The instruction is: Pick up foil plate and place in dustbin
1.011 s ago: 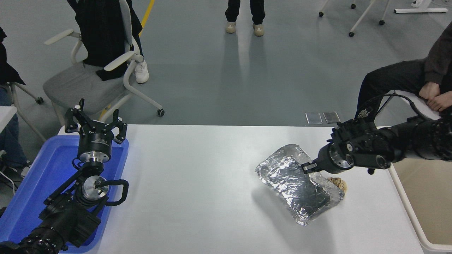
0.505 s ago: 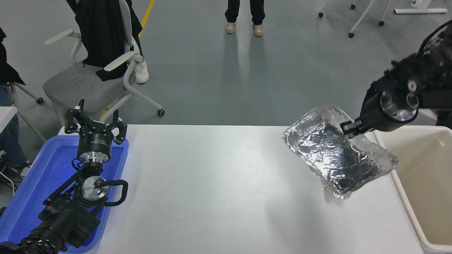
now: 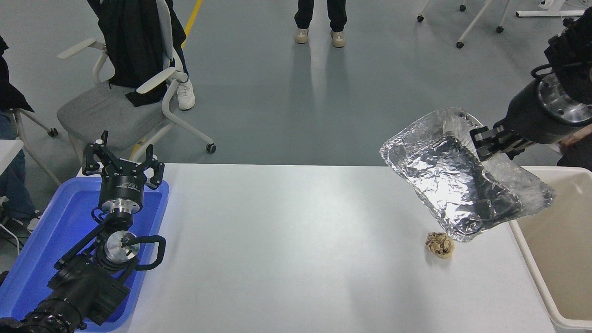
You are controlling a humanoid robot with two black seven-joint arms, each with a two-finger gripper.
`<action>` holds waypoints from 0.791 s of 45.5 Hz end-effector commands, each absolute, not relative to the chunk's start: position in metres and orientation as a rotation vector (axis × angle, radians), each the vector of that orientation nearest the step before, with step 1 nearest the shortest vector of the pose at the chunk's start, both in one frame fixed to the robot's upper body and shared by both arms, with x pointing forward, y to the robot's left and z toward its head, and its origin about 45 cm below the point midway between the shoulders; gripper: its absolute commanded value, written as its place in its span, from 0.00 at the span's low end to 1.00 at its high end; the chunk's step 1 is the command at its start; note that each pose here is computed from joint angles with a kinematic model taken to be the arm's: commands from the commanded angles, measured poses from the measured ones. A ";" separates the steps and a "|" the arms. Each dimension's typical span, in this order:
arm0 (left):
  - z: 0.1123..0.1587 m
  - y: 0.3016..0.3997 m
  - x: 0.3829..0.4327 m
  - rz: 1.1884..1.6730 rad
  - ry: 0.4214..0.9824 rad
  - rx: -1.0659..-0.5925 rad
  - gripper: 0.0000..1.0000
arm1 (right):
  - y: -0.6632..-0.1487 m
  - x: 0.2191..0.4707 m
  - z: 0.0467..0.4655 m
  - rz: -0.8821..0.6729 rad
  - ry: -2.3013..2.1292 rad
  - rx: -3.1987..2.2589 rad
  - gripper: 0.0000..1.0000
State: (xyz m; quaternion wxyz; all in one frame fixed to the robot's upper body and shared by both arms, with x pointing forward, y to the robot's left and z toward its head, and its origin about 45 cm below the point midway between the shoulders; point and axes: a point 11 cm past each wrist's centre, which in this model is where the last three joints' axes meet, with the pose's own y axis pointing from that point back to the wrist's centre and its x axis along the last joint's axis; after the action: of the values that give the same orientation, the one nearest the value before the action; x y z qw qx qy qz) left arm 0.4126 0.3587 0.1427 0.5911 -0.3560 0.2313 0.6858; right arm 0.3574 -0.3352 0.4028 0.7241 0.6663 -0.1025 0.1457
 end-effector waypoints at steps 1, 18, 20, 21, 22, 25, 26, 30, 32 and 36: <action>0.1429 0.3581 0.4130 1.595 0.539 -0.828 0.99 | -0.419 0.355 0.411 0.254 -0.347 1.363 0.00; 0.1433 0.3572 0.4136 1.593 0.539 -0.830 0.99 | -0.600 0.330 0.361 0.117 -0.547 1.124 0.00; 0.1433 0.3572 0.4136 1.593 0.539 -0.830 0.99 | -0.609 0.327 0.345 0.106 -0.570 1.126 0.00; 0.1433 0.3572 0.4136 1.593 0.539 -0.830 0.99 | -0.616 0.324 0.338 0.100 -0.587 1.122 0.00; 0.1435 0.3579 0.4135 1.594 0.538 -0.829 0.99 | -0.622 0.320 0.332 0.094 -0.605 1.117 0.00; 0.1435 0.3579 0.4135 1.594 0.538 -0.829 0.99 | -0.638 0.315 0.317 0.091 -0.654 1.096 0.00; 0.1436 0.3580 0.4135 1.594 0.537 -0.830 0.99 | -0.640 0.313 0.311 0.091 -0.664 1.094 0.00; 0.1436 0.3580 0.4135 1.594 0.537 -0.830 0.99 | -0.652 0.306 0.289 0.100 -0.702 1.070 0.00; 0.1435 0.3579 0.4135 1.594 0.538 -0.829 0.99 | -0.652 0.308 0.275 0.127 -0.709 1.060 0.00; 0.1436 0.3580 0.4135 1.594 0.537 -0.830 0.99 | -0.648 0.310 0.245 0.181 -0.707 1.044 0.00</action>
State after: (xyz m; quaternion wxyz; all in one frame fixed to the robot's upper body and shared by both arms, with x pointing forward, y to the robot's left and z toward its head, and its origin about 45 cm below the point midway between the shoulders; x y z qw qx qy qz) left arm 0.4134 0.3578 0.1432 0.5914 -0.3564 0.2314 0.6853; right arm 0.3358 -0.6126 0.3064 0.7931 0.5301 -0.2920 0.0682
